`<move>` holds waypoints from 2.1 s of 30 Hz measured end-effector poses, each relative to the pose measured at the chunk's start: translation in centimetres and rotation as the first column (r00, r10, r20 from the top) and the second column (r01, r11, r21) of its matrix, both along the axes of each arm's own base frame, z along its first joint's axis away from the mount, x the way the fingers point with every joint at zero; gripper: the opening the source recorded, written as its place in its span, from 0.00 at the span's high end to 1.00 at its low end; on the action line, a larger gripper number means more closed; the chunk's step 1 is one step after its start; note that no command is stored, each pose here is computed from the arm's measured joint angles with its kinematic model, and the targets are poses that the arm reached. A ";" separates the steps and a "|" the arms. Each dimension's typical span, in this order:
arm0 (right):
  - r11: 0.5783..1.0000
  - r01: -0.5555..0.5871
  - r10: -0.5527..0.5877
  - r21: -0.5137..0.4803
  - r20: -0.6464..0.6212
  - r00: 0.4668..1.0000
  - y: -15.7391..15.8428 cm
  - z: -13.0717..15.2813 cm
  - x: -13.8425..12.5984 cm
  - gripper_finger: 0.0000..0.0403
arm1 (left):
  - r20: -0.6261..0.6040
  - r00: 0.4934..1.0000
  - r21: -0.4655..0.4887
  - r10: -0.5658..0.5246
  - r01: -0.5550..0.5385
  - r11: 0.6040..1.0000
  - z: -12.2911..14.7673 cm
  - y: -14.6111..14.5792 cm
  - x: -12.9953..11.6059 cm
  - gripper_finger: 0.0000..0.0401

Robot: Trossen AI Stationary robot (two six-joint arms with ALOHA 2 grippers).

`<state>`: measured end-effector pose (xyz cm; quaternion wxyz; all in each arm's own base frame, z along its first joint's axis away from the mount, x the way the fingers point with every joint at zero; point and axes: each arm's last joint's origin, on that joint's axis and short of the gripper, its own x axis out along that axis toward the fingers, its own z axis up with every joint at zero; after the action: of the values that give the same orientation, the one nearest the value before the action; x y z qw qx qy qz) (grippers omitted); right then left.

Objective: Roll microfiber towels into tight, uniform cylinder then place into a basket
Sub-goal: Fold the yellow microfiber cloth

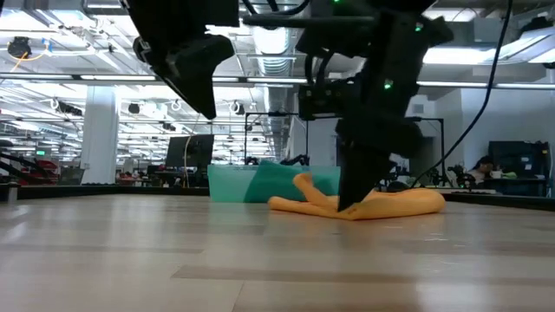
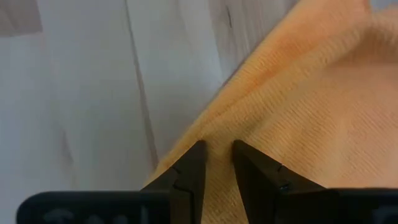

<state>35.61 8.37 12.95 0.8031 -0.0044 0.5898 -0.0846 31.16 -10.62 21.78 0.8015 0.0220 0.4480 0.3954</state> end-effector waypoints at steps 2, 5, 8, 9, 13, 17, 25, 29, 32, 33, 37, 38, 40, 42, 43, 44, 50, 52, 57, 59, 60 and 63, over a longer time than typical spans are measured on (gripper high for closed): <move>1.000 -0.001 0.001 0.018 -0.034 0.999 -0.2 -0.8 0.1 0.73 | -0.004 1.000 0.001 -0.006 0.006 1.000 0.0 0.0 0.0 0.62; 0.996 -0.007 0.014 0.093 -0.077 0.997 -0.3 -1.0 0.1 0.73 | -0.001 1.000 0.001 -0.008 0.008 1.000 0.0 0.0 0.1 0.62; 0.991 -0.021 0.035 0.131 -0.104 0.994 0.0 -0.8 -0.2 0.73 | -0.001 1.000 0.002 -0.009 0.009 1.000 0.0 0.0 0.1 0.62; 0.990 -0.033 0.049 0.138 -0.113 0.992 0.4 -0.5 -0.6 0.73 | -0.003 1.000 0.002 -0.010 0.010 1.000 0.0 0.0 0.1 0.62; 0.981 -0.095 0.116 0.172 -0.121 0.986 2.3 0.8 -1.9 0.73 | -0.002 1.000 0.003 -0.010 0.010 1.000 0.0 0.0 0.1 0.62; 0.970 -0.168 0.195 0.177 -0.144 0.970 5.0 1.7 -3.5 0.73 | 0.000 1.000 0.003 -0.009 0.009 1.000 0.0 0.0 0.1 0.62; 0.949 -0.295 0.315 0.113 -0.256 0.914 8.4 3.2 -6.3 0.73 | 0.057 0.998 -0.019 -0.017 0.018 1.000 0.0 -0.2 0.6 0.62; 0.957 -0.288 0.287 0.034 -0.231 0.929 9.0 4.7 -5.9 0.73 | 0.112 0.988 -0.020 -0.104 0.107 0.994 0.0 -0.4 1.9 0.62; 0.945 -0.320 0.300 -0.071 -0.204 0.932 9.7 5.9 -5.9 0.73 | 0.170 0.970 -0.004 -0.175 0.179 0.984 -0.6 -0.3 3.0 0.62; 0.935 -0.334 0.306 -0.119 -0.202 0.930 9.9 6.2 -6.0 0.73 | 0.189 0.962 0.004 -0.197 0.200 0.980 -0.8 -0.2 3.3 0.62; 0.873 -0.319 0.272 -0.370 -0.175 0.946 10.2 7.6 -7.7 0.73 | 0.243 0.934 0.036 -0.263 0.263 0.964 -2.0 0.4 4.0 0.62; 0.856 -0.291 0.249 -0.426 -0.151 0.956 10.1 8.0 -8.1 0.73 | 0.252 0.929 0.037 -0.272 0.272 0.962 -2.5 0.6 4.0 0.62; 0.820 -0.230 0.195 -0.524 -0.123 0.973 9.7 8.6 -9.5 0.73 | 0.283 0.916 0.044 -0.283 0.282 0.958 -3.2 1.0 4.1 0.62; 0.808 -0.148 0.145 -0.570 -0.051 0.988 9.3 9.4 -10.6 0.73 | 0.342 0.892 0.047 -0.295 0.297 0.954 -3.6 1.3 4.4 0.62; 0.805 -0.112 0.124 -0.582 -0.019 0.992 9.1 9.7 -11.3 0.73 | 0.363 0.881 0.043 -0.305 0.311 0.949 -3.8 1.6 4.4 0.62; 0.804 -0.091 0.111 -0.588 -0.003 0.994 8.8 9.9 -12.0 0.73 | 0.389 0.864 0.034 -0.319 0.333 0.942 -4.1 1.8 4.5 0.62; 0.836 0.009 0.058 -0.549 0.105 0.993 7.5 10.1 -14.8 0.73 | 0.574 0.733 0.002 -0.365 0.444 0.896 -4.1 3.4 5.4 0.62; 0.840 0.032 0.039 -0.541 0.119 0.992 6.9 9.9 -15.5 0.73 | 0.604 0.711 -0.002 -0.361 0.455 0.891 -3.9 4.1 5.7 0.62; 0.847 0.071 0.004 -0.526 0.140 0.990 5.5 9.4 -16.1 0.73 | 0.685 0.644 0.013 -0.339 0.455 0.890 -3.6 5.1 6.8 0.62; 0.849 0.089 -0.014 -0.521 0.146 0.989 5.2 9.4 -15.9 0.73 | 0.691 0.635 0.004 -0.346 0.475 0.880 -4.1 5.3 7.5 0.62; 0.847 0.094 -0.021 -0.524 0.143 0.989 5.0 9.3 -15.8 0.73 | 0.709 0.609 0.006 -0.356 0.499 0.866 -4.3 5.2 8.4 0.62; 0.845 0.109 -0.039 -0.523 0.144 0.989 4.6 9.3 -15.5 0.73 | 0.678 0.617 0.003 -0.399 0.540 0.842 -5.6 5.0 10.2 0.62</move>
<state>20.15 12.96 22.22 0.8030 -0.1971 0.4906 -0.2748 41.39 -5.61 16.16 0.9790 -0.0820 0.1542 0.1054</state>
